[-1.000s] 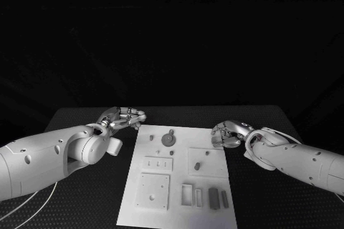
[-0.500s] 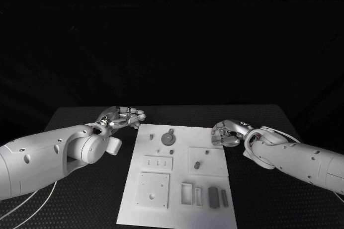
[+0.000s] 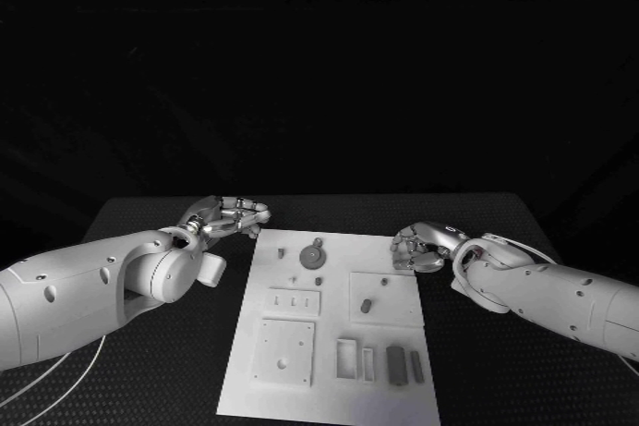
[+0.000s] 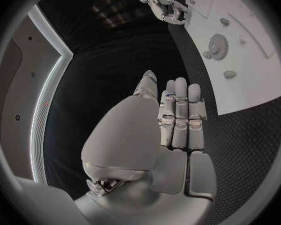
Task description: Assemble the parts on the task board
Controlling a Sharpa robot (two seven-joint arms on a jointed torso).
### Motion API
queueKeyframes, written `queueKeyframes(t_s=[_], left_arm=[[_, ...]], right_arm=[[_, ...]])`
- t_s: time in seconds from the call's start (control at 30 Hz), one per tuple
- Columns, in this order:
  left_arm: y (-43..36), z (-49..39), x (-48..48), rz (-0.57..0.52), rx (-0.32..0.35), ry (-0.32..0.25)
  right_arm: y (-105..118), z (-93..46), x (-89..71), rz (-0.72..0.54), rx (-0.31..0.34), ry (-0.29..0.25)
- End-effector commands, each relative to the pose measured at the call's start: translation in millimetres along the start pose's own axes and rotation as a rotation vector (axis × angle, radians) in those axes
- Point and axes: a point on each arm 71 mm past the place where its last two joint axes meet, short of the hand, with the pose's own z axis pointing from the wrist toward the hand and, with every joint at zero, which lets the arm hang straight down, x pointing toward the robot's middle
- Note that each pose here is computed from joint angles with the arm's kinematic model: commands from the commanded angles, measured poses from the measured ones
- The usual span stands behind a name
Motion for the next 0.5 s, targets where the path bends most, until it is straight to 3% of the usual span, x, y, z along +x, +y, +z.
queueKeyframes(t_s=[0.03,0.5], left_arm=[[-1.2,0.1,1.8,-0.003,0.011,0.016],[-1.2,0.0,1.6,-0.003,0.011,0.016]], right_arm=[[0.3,0.0,3.4,-0.021,-0.003,0.037],[1.0,0.6,4.2,-0.032,0.0,0.037]])
